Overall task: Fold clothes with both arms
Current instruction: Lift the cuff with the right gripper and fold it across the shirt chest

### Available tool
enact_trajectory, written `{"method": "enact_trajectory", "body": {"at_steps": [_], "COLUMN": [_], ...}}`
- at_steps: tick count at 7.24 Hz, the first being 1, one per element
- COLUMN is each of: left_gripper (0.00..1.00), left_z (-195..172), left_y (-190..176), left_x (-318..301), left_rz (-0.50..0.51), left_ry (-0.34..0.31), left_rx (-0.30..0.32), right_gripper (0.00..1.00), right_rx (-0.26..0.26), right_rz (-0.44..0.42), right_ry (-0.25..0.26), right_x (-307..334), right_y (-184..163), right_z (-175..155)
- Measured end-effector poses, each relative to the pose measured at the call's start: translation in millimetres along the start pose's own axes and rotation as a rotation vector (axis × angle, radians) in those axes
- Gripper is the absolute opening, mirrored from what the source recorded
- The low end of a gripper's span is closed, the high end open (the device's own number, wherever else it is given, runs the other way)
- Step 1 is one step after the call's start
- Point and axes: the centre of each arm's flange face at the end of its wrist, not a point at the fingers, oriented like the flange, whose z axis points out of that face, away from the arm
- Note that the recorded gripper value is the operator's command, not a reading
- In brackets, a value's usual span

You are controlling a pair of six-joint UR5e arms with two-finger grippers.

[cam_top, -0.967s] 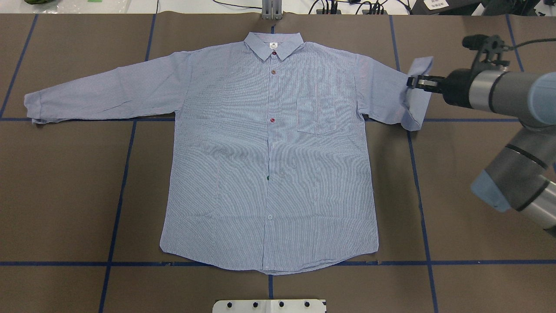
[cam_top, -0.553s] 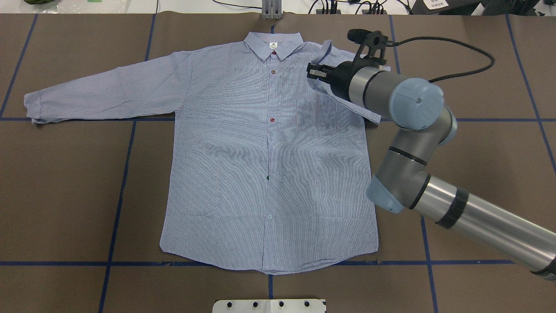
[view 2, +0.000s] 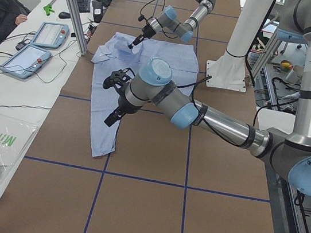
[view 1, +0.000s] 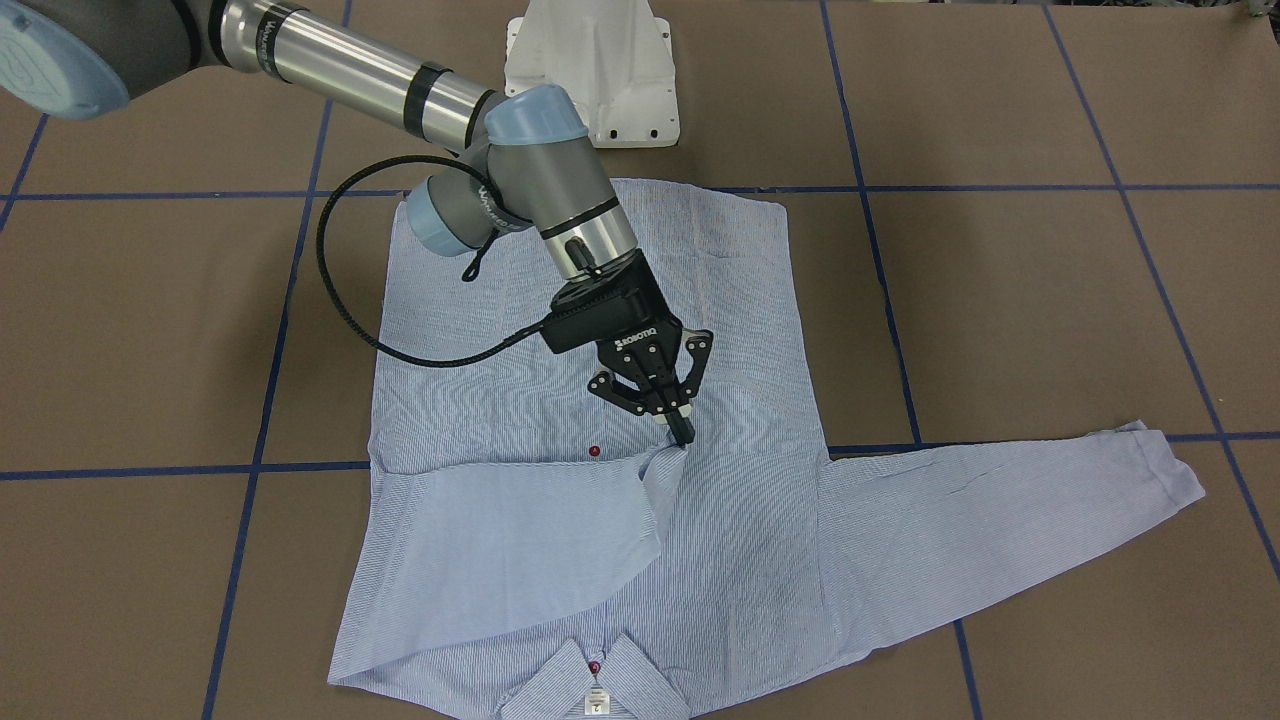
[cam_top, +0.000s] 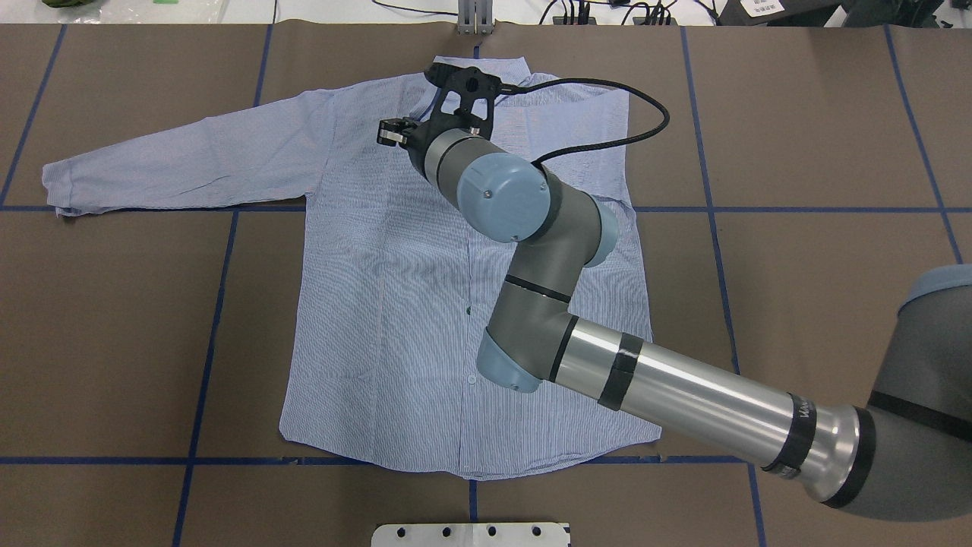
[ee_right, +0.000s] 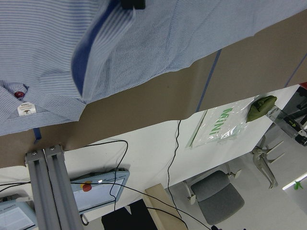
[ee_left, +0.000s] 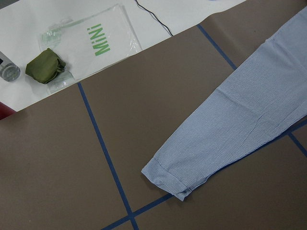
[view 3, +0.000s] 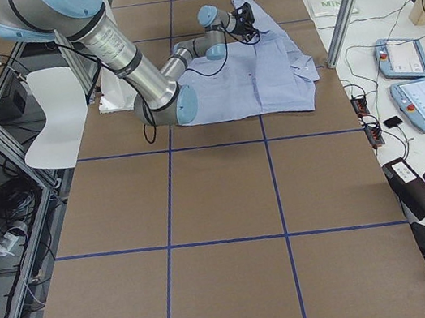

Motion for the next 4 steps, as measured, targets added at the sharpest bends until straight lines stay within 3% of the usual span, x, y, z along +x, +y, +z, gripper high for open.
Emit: {"method": "enact_trajectory", "body": {"at_steps": [1, 2, 4], "left_gripper": [1.00, 1.00, 1.00], "left_z": [1, 2, 6], "left_y": [1, 2, 4], "left_x": [0, -1, -5], "left_rz": [-0.002, -0.005, -0.013], "left_ry": [0.000, 0.001, 0.001], "left_rx": [-0.002, -0.005, -0.012], "right_gripper": [0.99, 1.00, 1.00], "right_rx": [-0.008, -0.028, -0.095], "right_rz": [-0.005, -0.016, -0.077], "right_ry": [0.008, 0.037, 0.230], "right_x": [-14, -20, -50], "right_y": [8, 19, 22], "right_z": [6, 11, 21]}}
